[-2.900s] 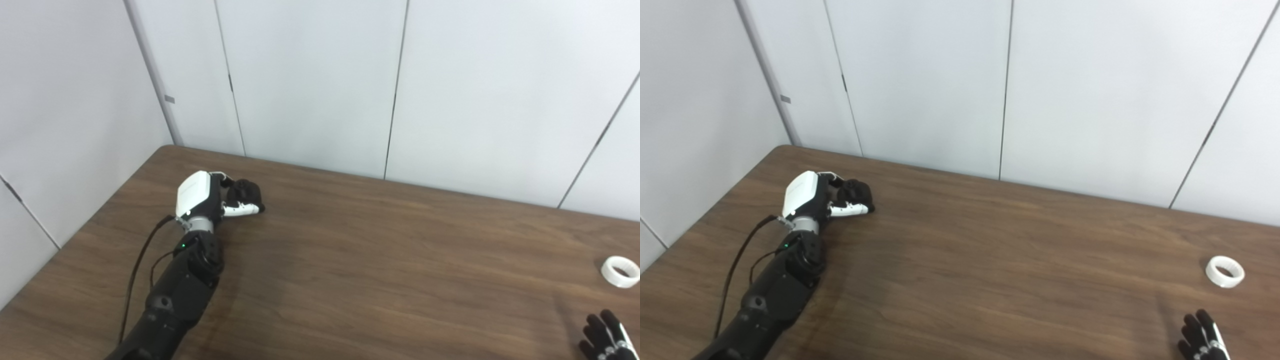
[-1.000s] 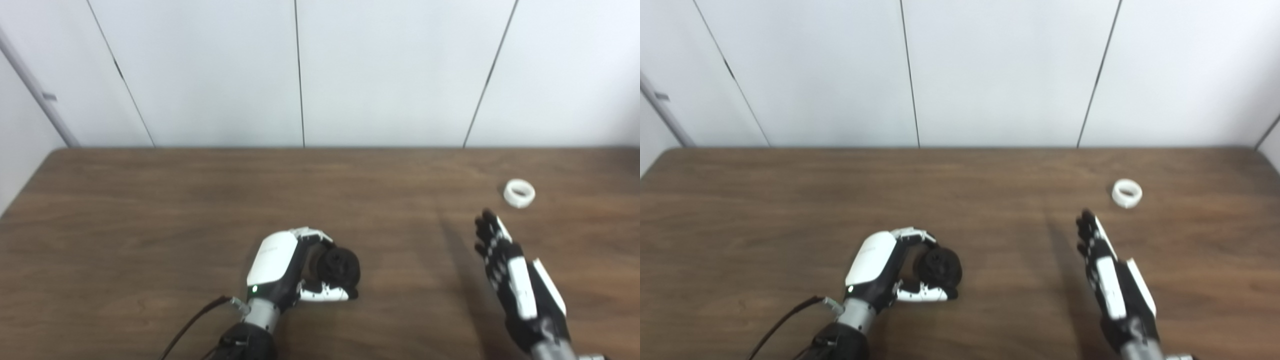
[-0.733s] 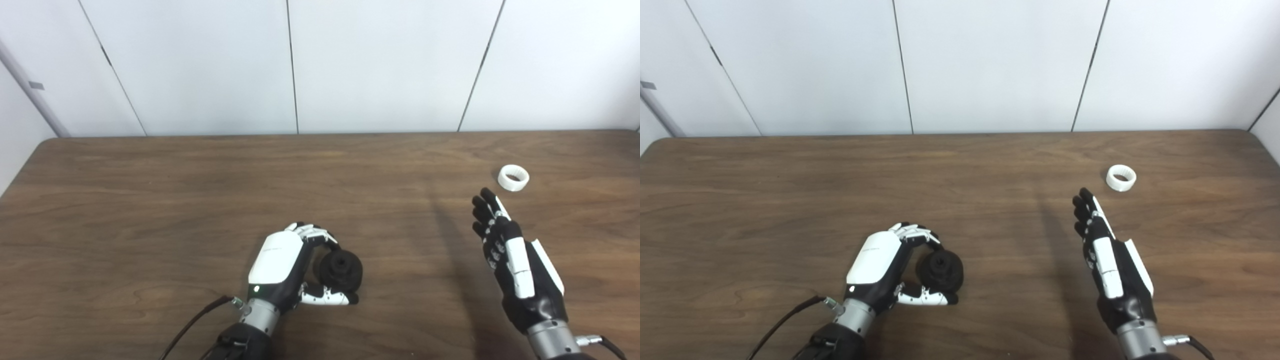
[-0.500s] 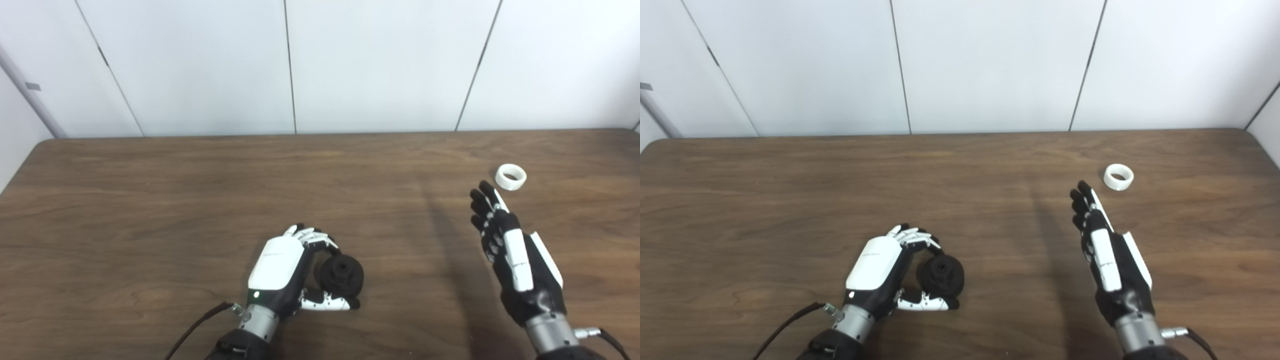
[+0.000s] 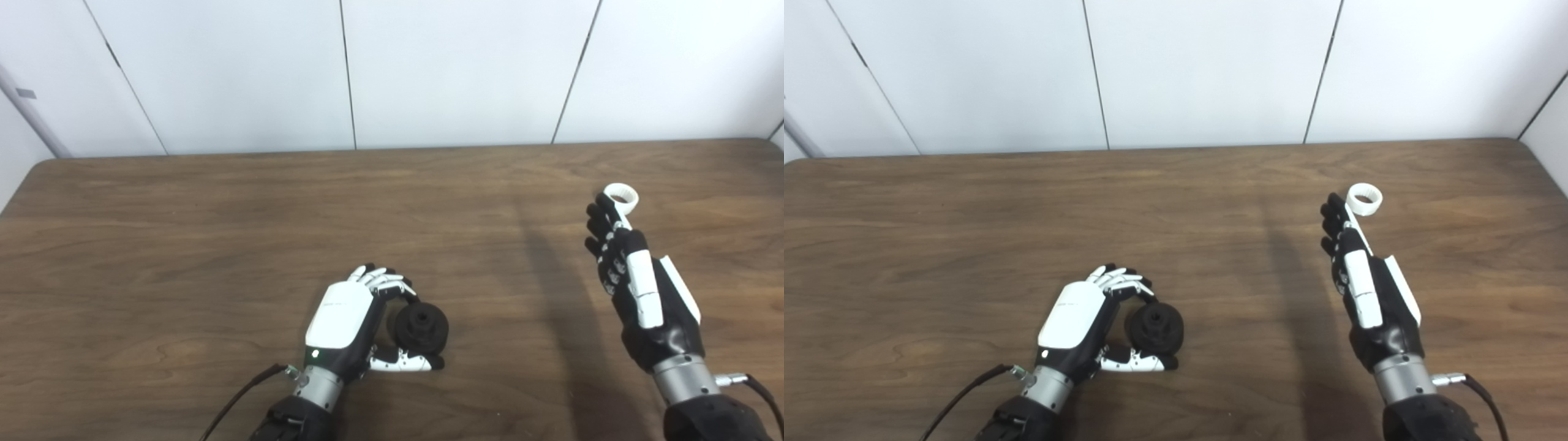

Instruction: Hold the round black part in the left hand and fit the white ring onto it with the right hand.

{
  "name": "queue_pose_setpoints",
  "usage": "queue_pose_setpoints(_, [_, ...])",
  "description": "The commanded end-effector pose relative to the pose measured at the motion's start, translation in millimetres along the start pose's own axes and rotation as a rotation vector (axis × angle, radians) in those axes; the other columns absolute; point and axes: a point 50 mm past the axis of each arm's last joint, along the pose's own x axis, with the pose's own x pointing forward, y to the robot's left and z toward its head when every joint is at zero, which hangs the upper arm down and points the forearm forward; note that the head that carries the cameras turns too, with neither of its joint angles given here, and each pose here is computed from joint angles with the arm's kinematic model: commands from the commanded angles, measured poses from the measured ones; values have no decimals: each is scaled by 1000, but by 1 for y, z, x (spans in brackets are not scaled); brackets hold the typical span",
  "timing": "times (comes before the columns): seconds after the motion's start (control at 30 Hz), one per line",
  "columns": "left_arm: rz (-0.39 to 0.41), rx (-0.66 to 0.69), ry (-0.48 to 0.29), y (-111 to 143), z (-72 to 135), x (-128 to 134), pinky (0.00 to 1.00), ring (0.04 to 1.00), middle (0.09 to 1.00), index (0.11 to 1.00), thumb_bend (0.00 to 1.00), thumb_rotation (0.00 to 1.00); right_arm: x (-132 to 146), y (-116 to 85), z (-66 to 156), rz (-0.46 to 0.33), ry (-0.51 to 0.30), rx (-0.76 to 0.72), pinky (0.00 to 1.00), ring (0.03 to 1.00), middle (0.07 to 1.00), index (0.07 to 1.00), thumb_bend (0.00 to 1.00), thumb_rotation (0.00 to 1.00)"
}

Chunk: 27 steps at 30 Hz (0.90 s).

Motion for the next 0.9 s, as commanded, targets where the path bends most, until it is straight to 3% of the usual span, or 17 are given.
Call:
queue_pose_setpoints(0.0, [-120, 12, 44, -24, -10, -17, 927, 843, 758, 485, 524, 54, 5, -5, 18, -6, -78, -12, 1000, 1000, 997, 996, 629, 1000])
queue_pose_setpoints(0.5, [-135, -26, 53, -31, -14, -29, 924, 840, 756, 485, 523, 52, 26, -31, 28, -68, -102, -133, 1000, 976, 961, 963, 623, 959])
queue_pose_setpoints(0.77, [-153, -25, 49, -33, -16, -34, 925, 850, 774, 485, 524, 52, 41, -48, 27, -88, -56, -218, 1000, 990, 965, 956, 638, 830])
queue_pose_setpoints(0.87, [-158, -12, 47, -34, -18, -35, 919, 850, 775, 485, 524, 53, 49, -54, 25, -107, -42, -336, 995, 983, 962, 946, 657, 782])
